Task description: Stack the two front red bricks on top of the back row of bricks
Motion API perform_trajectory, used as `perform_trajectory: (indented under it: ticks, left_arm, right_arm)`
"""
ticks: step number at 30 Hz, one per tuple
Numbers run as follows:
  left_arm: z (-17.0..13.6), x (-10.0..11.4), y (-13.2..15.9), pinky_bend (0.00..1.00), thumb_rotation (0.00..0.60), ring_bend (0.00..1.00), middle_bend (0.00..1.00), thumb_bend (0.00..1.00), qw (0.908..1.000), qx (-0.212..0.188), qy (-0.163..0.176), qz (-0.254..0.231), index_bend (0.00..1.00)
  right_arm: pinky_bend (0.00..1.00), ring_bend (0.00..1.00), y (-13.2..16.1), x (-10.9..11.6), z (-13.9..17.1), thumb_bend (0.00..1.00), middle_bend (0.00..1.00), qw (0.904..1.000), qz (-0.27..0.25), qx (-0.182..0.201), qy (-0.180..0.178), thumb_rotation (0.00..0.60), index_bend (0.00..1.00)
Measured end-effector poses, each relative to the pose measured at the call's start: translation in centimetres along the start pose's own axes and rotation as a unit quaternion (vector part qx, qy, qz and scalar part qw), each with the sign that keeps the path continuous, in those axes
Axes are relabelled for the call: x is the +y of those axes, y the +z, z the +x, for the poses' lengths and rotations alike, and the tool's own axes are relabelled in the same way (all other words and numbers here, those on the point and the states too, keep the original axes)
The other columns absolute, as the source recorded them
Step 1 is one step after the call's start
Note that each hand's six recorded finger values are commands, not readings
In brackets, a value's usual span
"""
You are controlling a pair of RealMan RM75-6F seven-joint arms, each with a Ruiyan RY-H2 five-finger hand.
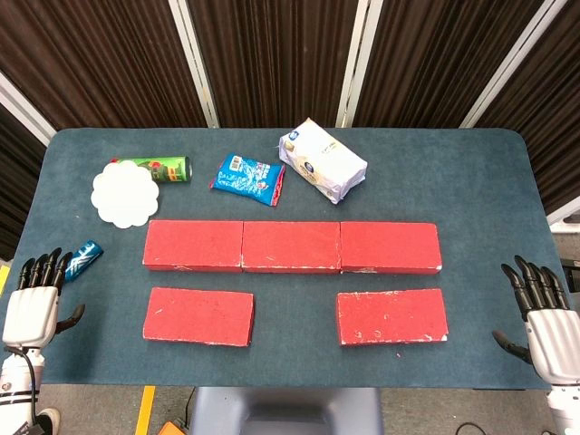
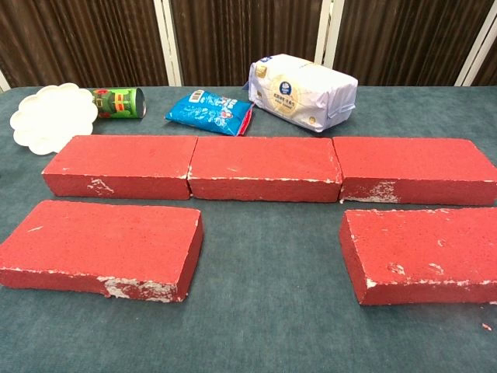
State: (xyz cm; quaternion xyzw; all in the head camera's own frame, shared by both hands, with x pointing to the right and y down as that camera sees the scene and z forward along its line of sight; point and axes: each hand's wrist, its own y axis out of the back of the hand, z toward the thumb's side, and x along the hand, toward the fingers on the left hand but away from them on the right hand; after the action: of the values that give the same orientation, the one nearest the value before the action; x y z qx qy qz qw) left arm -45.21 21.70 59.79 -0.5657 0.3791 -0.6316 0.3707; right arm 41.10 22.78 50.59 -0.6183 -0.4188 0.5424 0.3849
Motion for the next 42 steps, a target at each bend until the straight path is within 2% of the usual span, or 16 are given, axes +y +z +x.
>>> perform_trajectory:
  ticks: [17,24,30,34,39,42]
  left_arm:
    - [-0.1,-0.1,0.2,0.06,0.600,0.00,0.00,0.26,0.9998,-0.001,-0.011,-0.014,0.00]
    - [0.8,-0.2,0.1,0.06,0.600,0.00,0.00,0.26,0.9989,0.021,-0.041,-0.012,0.00]
    - [2.1,1.9,3.5,0.07,0.600,0.00,0.00,0.25,0.9971,-0.012,-0.075,0.000,0.00]
    - [2.9,3.0,5.7,0.07,0.600,0.00,0.00,0.25,0.9932,-0.035,-0.107,0.029,0.00]
    - [3.8,4.3,8.0,0.08,0.600,0.00,0.00,0.23,0.9861,-0.041,-0.144,0.073,0.00]
    - [4.1,4.8,9.1,0.07,0.600,0.00,0.00,0.06,0.9830,-0.041,-0.159,0.084,0.00]
  right_arm:
    - [0.00,0.01,-0.2,0.2,0.1,0.00,0.00,1.0000,-0.001,-0.008,-0.003,0.600,0.16]
    - [0.00,0.01,-0.3,0.1,0.1,0.00,0.00,1.0000,-0.007,-0.006,0.001,0.600,0.16]
    - [0.00,0.01,-0.2,-0.2,0.0,0.00,0.00,0.9999,-0.007,-0.004,0.010,0.600,0.16]
    - [0.00,0.01,-0.3,-0.3,-0.1,0.00,0.00,0.9998,-0.007,-0.007,0.015,0.600,0.16]
    - [0.00,0.01,-0.3,-0.7,-0.3,0.00,0.00,0.9997,-0.005,-0.006,0.023,0.600,0.16]
    - [0.00,0.01,-0.2,-0.9,-0.4,0.00,0.00,0.9996,-0.004,-0.004,0.027,0.600,0.16]
